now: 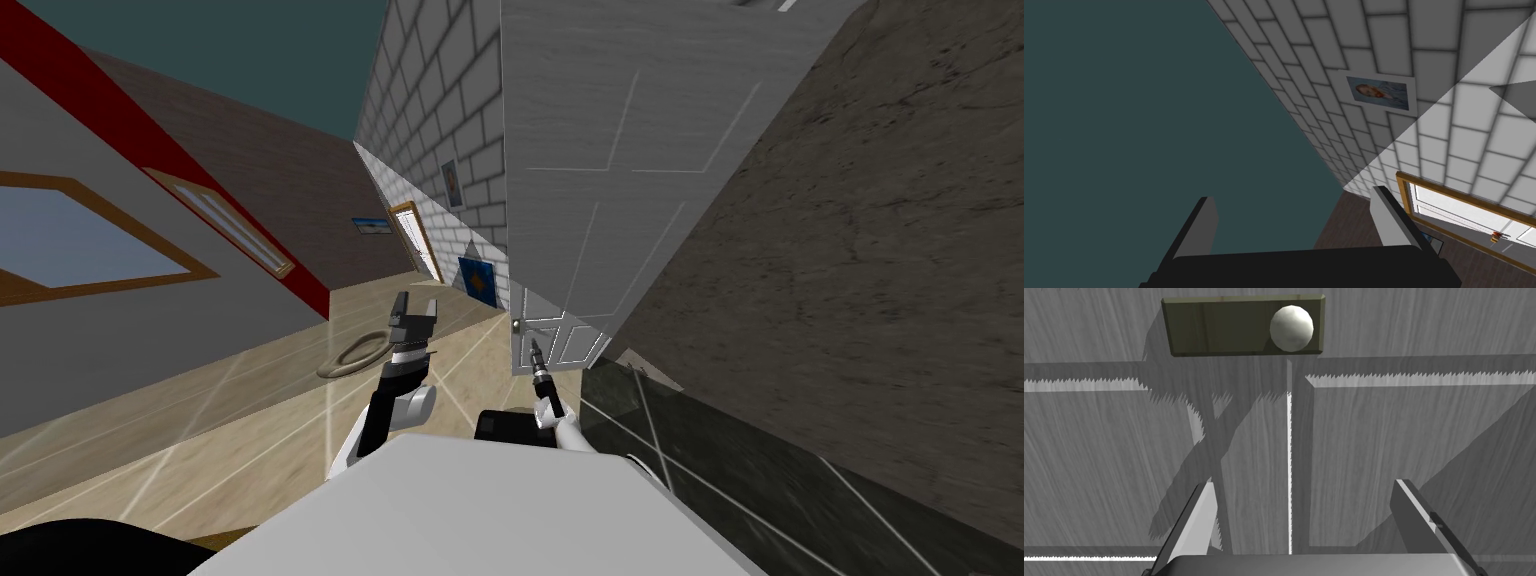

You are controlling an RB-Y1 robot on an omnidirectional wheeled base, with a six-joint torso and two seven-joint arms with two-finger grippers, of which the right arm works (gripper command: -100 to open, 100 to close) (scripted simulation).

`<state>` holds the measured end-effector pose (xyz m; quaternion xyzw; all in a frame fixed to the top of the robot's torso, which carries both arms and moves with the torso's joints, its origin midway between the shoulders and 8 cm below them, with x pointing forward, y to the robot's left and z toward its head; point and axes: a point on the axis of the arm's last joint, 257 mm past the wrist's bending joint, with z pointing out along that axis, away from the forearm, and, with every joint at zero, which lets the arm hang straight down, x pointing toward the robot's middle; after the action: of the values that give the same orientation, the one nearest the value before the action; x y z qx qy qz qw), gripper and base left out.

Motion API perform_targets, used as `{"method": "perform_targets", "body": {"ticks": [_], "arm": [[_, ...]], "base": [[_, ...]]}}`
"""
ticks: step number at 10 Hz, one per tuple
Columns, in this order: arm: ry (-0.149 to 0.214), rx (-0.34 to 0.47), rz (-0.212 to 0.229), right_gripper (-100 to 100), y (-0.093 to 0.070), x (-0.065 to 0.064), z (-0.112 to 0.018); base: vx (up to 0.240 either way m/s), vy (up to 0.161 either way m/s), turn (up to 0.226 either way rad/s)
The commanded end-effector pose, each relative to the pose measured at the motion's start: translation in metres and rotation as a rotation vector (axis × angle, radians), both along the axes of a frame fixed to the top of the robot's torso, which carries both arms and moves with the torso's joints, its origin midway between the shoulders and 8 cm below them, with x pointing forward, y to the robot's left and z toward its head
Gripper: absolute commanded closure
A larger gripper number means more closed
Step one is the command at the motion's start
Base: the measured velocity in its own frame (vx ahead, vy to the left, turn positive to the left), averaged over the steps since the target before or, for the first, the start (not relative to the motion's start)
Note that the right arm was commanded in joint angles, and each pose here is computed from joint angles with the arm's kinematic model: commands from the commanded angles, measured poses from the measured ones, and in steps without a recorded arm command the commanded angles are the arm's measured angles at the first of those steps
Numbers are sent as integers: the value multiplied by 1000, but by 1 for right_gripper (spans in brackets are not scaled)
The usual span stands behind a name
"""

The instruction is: Push the door open

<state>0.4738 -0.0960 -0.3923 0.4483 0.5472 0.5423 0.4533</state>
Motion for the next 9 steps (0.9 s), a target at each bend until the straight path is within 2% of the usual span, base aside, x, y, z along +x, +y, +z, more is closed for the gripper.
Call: {"method": "perform_targets", "body": {"ticks": [1,4,5,9], "arm": [[2,6,4,-100,5,-2,1],[2,8,6,-100,7,-2,1],[0,-17,-1,-100,-8,-1,-2],[-3,-55,-16,-100,-34,3,-4]], "base": [[-64,118,11],[-88,122,-18],[94,-26,4],[192,-5,20]]}}
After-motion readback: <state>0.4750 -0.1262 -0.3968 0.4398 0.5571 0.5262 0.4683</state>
